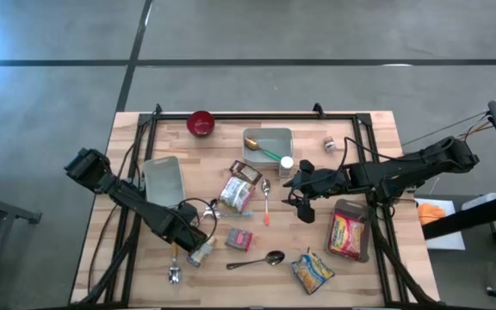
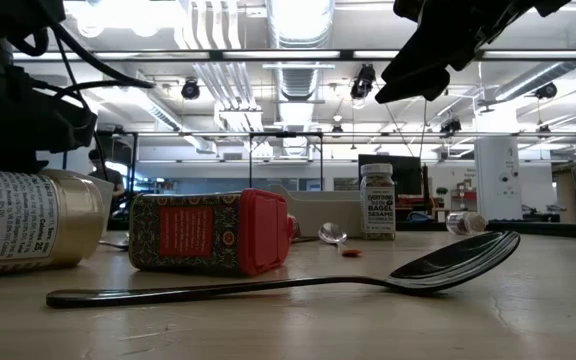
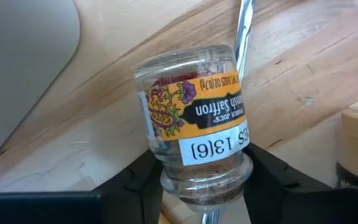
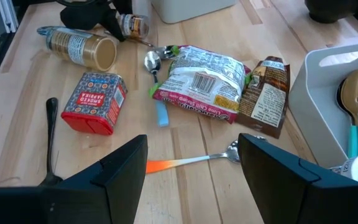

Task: Pick & Place Food Item
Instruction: Put the left brown seasoning bottle into the left gray bin

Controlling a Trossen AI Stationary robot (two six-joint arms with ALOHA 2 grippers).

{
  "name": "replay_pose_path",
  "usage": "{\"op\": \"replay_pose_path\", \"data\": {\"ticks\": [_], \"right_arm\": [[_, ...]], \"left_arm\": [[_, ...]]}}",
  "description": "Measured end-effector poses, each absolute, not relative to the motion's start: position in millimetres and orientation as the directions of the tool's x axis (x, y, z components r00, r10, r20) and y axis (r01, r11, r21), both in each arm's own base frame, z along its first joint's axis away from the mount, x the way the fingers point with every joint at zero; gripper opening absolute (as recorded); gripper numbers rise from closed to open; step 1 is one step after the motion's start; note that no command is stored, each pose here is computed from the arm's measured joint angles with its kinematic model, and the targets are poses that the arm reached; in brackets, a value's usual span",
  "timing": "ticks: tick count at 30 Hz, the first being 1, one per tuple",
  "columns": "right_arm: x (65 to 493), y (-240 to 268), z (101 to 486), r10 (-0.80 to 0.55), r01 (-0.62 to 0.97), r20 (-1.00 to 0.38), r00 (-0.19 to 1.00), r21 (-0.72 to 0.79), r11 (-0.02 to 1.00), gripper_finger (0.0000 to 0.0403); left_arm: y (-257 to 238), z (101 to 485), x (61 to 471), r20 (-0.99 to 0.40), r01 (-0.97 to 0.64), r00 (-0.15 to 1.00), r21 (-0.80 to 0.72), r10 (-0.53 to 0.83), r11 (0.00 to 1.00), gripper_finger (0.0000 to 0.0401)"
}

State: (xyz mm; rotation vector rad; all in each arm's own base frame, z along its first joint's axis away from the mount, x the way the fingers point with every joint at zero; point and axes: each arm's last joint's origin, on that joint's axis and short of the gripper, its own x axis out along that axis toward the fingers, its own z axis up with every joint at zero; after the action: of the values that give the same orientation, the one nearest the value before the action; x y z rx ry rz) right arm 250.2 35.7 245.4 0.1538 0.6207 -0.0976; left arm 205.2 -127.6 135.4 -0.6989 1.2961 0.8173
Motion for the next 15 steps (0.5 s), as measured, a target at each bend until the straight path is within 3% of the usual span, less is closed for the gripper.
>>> {"op": "replay_pose_path", "data": {"ticks": [7, 15], "right_arm": [[250.2, 36.8, 245.3, -0.006, 0.066, -0.589, 0.808, 0.081, 0.994, 0.0248], [251.8, 47.0, 249.5, 0.036, -0.116, -0.538, 0.842, -0.114, 0.987, 0.0248]], "left_arm": [[-132.0, 142.5, 203.1, -0.994, -0.829, 0.091, -0.042, 0.060, 0.557, 0.0162], [-130.3, 169.0, 199.9, -0.982, -0.808, 0.190, -0.153, 0.005, 0.568, 0.0162]]}}
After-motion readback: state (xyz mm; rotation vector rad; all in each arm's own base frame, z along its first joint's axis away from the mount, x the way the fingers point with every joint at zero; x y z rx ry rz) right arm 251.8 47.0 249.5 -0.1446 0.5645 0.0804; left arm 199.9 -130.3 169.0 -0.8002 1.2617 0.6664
